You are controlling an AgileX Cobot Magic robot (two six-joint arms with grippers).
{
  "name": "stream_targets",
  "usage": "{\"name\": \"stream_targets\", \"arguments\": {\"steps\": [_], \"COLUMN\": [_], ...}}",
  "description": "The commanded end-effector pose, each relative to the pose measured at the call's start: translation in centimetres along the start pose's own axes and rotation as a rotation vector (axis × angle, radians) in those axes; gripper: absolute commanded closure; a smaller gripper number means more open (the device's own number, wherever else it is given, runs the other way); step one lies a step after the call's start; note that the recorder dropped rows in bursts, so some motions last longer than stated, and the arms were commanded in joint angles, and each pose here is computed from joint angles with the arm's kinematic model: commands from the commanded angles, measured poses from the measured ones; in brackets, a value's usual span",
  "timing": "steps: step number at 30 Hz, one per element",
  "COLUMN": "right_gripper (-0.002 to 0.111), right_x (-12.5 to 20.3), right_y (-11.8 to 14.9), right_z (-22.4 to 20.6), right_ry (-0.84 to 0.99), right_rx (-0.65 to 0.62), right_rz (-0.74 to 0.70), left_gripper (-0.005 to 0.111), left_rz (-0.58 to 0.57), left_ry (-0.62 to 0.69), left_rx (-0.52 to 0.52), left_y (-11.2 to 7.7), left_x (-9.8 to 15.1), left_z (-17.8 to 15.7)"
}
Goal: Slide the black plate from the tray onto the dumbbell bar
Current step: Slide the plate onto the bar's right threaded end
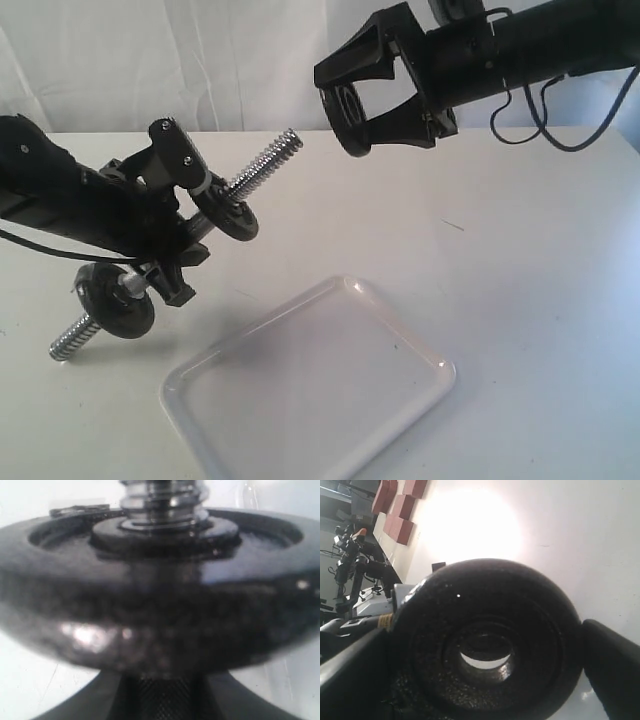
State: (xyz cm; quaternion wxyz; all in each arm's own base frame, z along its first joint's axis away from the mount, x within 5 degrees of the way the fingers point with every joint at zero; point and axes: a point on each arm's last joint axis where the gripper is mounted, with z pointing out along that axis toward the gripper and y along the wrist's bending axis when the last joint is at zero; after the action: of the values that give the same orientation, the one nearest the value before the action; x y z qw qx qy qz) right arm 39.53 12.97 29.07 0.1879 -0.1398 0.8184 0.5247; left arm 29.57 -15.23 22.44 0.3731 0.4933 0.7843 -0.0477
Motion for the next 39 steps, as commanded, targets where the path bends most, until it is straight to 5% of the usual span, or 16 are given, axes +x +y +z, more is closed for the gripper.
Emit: {"name": "stream_targets", "arguments": {"steps": [1, 8, 26, 39], "right_gripper": [0.108, 0.108, 0.108, 0.108], "right_x": [-0.9, -0.8, 0.3, 1.2], "right_y": [-0.2, -1.2, 3.4, 3.7], "right_z": [0.2, 0.7, 0.4, 3.1], "right_ry": [-0.025, -0.012, 0.063, 0.131], "right_rx": [-0.058, -0.057, 0.017, -0.007], "right_rz": [0.028, 0.048, -0.051, -0.033], "left_gripper": [0.107, 0.107, 0.107, 0.107], "left_rz": [-0.007, 0.05, 0.063, 0.063], "left_ry": [-0.134, -0.135, -0.144, -0.144], "left_rx": [-0.115, -0.105, -0.138, -0.138], "left_y": [0.9, 0.3, 0.6, 0.6], "left_x": [-2.7, -3.0, -3.1, -3.1], "left_z": [-3.0, -3.0, -3.0, -3.0]}}
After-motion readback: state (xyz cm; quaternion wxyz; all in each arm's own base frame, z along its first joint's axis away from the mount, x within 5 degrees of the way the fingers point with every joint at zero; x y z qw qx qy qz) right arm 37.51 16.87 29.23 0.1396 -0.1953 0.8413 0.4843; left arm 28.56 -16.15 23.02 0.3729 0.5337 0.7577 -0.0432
